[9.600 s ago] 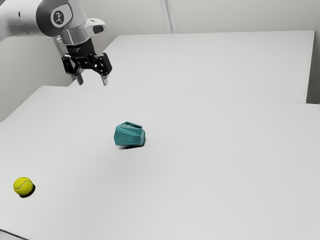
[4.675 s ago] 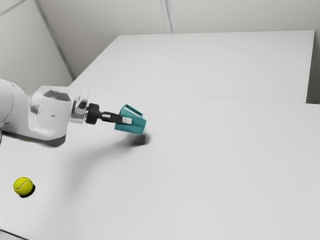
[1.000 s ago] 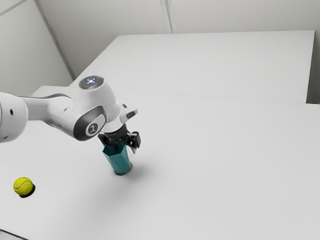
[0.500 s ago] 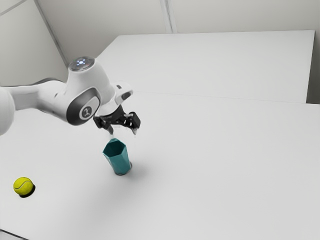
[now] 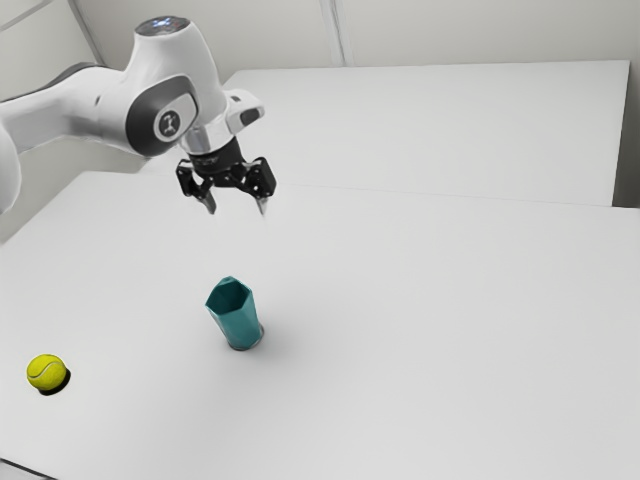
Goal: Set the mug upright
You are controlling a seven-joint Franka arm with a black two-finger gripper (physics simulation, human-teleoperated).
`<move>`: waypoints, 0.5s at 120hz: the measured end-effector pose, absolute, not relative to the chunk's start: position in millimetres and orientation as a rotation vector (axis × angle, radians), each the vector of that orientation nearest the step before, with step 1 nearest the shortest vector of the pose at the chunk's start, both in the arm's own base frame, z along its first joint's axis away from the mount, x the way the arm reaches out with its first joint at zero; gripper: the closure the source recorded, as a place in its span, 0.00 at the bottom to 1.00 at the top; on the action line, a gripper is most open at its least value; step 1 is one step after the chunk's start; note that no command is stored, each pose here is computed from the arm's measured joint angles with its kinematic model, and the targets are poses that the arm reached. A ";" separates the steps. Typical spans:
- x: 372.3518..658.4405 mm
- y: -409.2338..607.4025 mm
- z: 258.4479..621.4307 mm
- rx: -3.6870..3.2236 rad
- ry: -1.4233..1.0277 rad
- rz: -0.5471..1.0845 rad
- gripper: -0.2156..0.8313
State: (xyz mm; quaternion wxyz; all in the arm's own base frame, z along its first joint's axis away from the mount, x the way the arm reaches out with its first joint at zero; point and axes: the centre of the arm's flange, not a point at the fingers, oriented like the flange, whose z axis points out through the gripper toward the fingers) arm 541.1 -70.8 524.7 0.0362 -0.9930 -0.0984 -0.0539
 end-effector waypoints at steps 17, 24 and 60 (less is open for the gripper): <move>544.8 -65.2 545.8 -3.039 -0.310 -0.109 0.22; 547.1 -63.7 552.2 -3.036 -0.310 -0.087 0.22; 555.5 -65.5 589.2 -3.030 -0.286 -0.033 0.22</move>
